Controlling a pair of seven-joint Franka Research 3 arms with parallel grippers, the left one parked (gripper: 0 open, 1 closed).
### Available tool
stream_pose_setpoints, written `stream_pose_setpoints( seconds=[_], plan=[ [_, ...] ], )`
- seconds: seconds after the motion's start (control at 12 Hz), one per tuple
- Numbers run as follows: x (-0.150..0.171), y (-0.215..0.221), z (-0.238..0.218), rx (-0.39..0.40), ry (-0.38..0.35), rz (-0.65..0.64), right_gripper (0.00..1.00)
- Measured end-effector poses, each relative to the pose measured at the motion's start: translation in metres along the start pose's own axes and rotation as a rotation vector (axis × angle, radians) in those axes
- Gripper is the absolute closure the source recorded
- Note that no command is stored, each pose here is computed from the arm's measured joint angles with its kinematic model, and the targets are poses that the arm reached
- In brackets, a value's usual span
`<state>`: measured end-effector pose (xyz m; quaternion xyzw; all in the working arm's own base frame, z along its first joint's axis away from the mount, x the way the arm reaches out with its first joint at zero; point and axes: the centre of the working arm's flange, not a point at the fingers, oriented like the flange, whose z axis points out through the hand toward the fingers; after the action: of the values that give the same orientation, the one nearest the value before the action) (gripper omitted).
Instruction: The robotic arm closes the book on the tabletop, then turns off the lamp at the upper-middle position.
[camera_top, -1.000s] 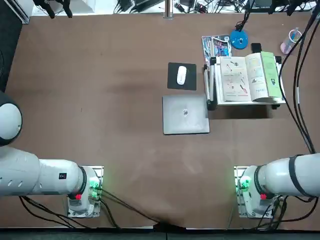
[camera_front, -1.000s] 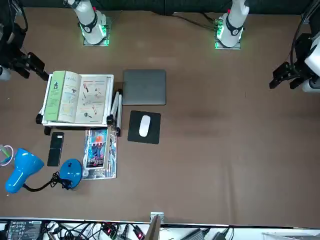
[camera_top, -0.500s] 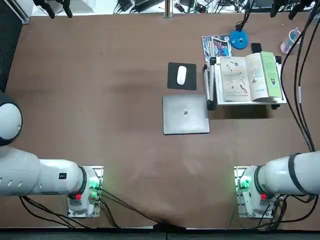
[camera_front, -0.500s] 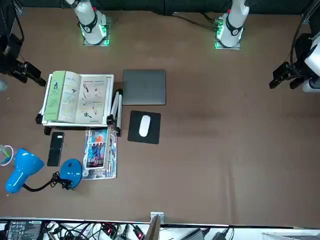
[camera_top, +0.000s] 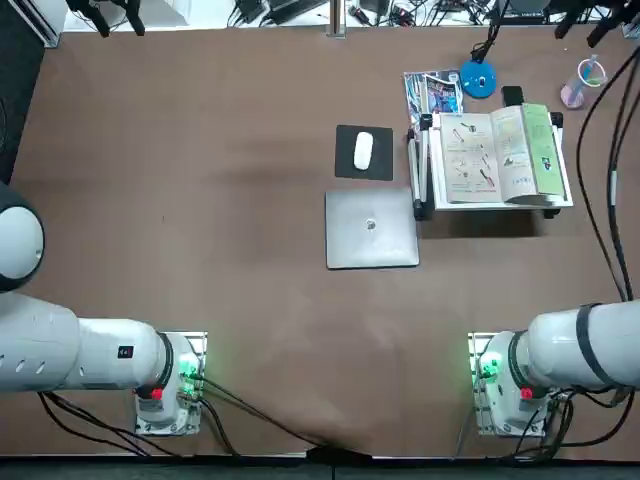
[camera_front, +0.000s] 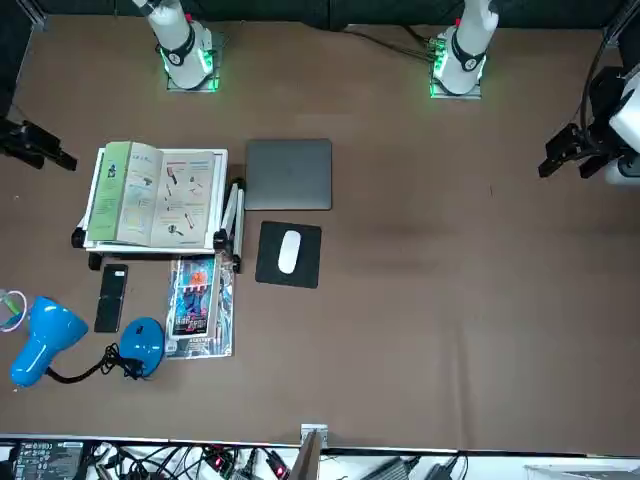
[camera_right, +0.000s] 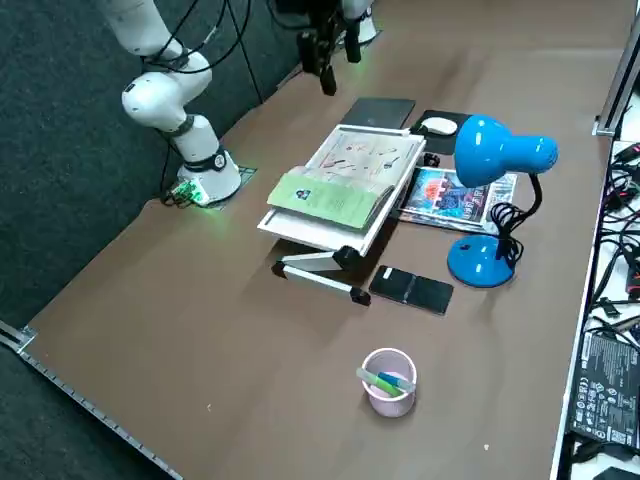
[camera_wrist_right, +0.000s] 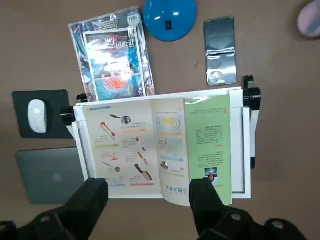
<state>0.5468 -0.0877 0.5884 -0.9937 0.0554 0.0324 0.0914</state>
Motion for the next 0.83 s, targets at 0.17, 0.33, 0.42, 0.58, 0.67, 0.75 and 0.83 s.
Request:
stream_pose_setpoints(
  seconds=[0.17,0.33,0.42,0.58,0.67,0.75,0.83],
  plan=[
    [0.002,0.032,0.008,0.064,-0.01,0.008,0.0],
    [0.006,0.059,0.019,0.118,-0.019,-0.013,0.01],
    [0.009,0.071,0.026,0.147,-0.022,-0.029,0.03],
    [0.014,0.095,0.041,0.214,-0.023,-0.052,0.05],
    [0.017,0.107,0.05,0.25,-0.023,-0.057,0.06],
    [0.02,0.119,0.059,0.285,-0.022,-0.059,0.06],
    [0.023,0.129,0.069,0.316,-0.023,-0.06,0.06]
  ],
)
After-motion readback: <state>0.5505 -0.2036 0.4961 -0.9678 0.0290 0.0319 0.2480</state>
